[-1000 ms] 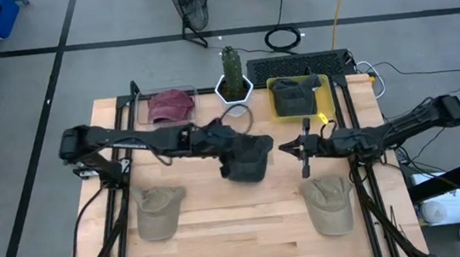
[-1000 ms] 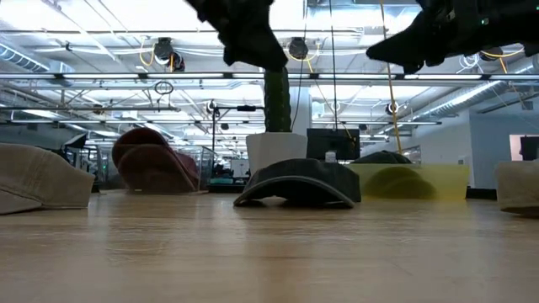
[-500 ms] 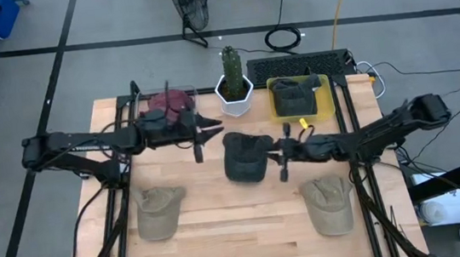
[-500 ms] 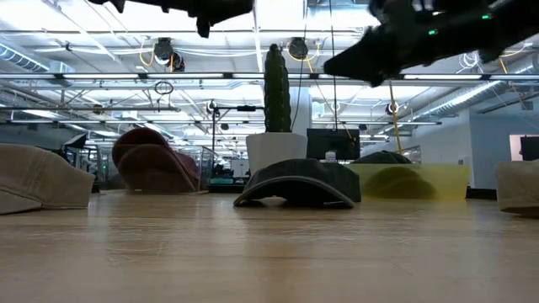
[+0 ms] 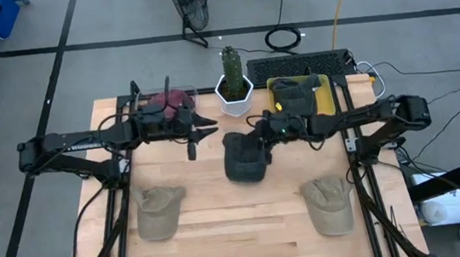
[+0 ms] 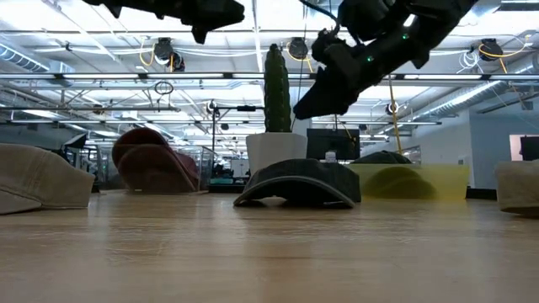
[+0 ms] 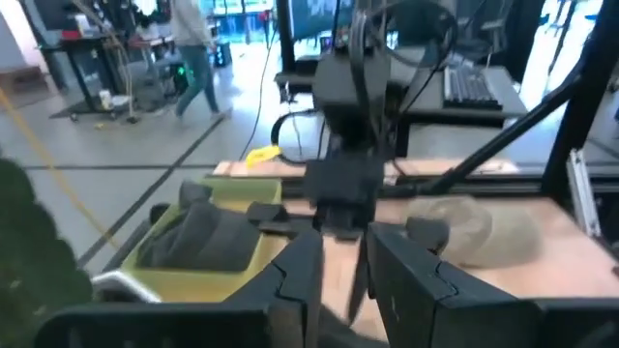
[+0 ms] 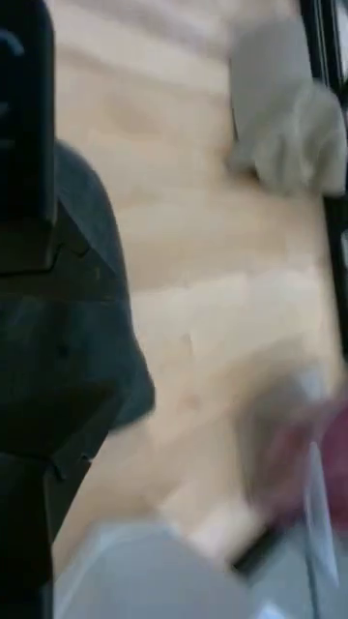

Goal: Pick & Place hat
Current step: Put the black cap into the yellow bin

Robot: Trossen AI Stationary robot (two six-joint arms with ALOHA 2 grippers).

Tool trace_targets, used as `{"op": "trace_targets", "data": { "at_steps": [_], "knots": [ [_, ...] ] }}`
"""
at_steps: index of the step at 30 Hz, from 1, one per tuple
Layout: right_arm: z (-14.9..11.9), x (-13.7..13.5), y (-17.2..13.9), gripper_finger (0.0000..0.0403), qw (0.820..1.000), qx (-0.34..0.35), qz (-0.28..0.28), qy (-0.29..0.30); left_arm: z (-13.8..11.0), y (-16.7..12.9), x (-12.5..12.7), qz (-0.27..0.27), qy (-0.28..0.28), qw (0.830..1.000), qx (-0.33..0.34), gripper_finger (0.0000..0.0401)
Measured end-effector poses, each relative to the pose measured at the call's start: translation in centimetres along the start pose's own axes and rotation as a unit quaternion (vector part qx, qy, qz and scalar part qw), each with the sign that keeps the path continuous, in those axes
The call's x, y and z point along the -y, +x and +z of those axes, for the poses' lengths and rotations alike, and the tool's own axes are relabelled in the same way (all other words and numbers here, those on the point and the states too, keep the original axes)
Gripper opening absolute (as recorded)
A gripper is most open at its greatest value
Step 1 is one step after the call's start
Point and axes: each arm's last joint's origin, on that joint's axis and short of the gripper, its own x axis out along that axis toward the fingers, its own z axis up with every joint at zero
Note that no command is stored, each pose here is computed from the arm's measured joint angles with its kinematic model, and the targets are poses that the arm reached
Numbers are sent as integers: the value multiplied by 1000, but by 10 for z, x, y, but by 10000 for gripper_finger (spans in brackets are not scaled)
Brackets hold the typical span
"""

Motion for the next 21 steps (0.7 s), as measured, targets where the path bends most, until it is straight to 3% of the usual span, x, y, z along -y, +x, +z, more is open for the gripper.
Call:
{"op": "trace_targets", "data": {
  "at_steps": [3, 9, 21],
  "knots": [
    [6, 2, -1, 122, 999, 9, 34, 1, 1, -7, -3, 9, 14, 1000, -7, 90],
    [-1, 3, 10, 130, 999, -3, 34, -9, 14, -28, -13, 32, 23, 999, 26, 90],
    [-40, -16, 48, 140, 995, -82, 60, -13, 19, -39, -22, -26, 19, 998, 48, 90]
  ]
}}
